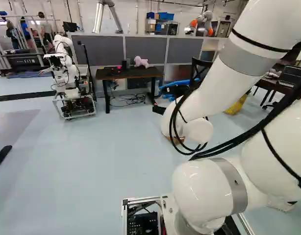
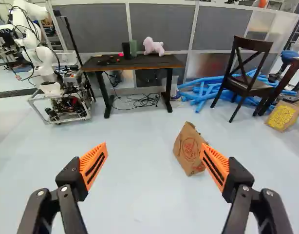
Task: Pick up the bag on the ground and place it on the table
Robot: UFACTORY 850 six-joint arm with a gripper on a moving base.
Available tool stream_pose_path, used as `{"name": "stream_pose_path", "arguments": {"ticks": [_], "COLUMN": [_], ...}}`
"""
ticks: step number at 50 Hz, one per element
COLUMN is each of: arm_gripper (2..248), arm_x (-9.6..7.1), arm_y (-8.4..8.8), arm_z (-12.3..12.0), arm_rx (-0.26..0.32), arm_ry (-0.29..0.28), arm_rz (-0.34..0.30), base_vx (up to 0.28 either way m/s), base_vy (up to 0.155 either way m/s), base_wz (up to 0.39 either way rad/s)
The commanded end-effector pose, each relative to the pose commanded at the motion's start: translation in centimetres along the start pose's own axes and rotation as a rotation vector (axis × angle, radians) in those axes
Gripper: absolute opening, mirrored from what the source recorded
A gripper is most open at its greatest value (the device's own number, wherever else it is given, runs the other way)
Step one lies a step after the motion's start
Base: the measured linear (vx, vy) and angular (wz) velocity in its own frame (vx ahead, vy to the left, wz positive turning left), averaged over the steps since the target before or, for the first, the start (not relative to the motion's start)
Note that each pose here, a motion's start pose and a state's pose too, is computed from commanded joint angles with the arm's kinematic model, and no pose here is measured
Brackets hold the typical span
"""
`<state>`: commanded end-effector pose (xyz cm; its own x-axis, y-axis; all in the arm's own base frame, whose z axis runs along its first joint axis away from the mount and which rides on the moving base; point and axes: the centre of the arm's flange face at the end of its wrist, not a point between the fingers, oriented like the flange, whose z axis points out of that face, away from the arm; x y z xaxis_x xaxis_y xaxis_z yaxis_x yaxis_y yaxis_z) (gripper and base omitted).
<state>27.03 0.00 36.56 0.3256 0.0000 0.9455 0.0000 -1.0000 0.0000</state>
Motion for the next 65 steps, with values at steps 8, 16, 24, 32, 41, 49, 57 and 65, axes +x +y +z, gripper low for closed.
{"name": "stream_pose_path", "arguments": {"ticks": [8,16,24,32,41,49,57,65], "arm_gripper": [247,247,247,247,247,247,247,247], "arm_x": [0.00,0.00,0.00,0.00,0.00,0.00,0.00,0.00], "arm_y": [0.00,0.00,0.00,0.00,0.00,0.00,0.00,0.00], "arm_z": [0.00,0.00,0.00,0.00,0.00,0.00,0.00,0.00], "arm_rx": [0.000,0.000,0.000,0.000,0.000,0.000,0.000,0.000], "arm_ry": [0.000,0.000,0.000,0.000,0.000,0.000,0.000,0.000], "arm_rz": [0.000,0.000,0.000,0.000,0.000,0.000,0.000,0.000], "base_vx": [0.047,0.077,0.104,0.110,0.118,0.117,0.141,0.168], "base_vy": [-0.027,-0.046,-0.051,-0.047,-0.056,-0.077,-0.087,-0.063], "base_wz": [0.004,-0.002,-0.003,0.001,-0.063,-0.205,-0.238,-0.279]}}
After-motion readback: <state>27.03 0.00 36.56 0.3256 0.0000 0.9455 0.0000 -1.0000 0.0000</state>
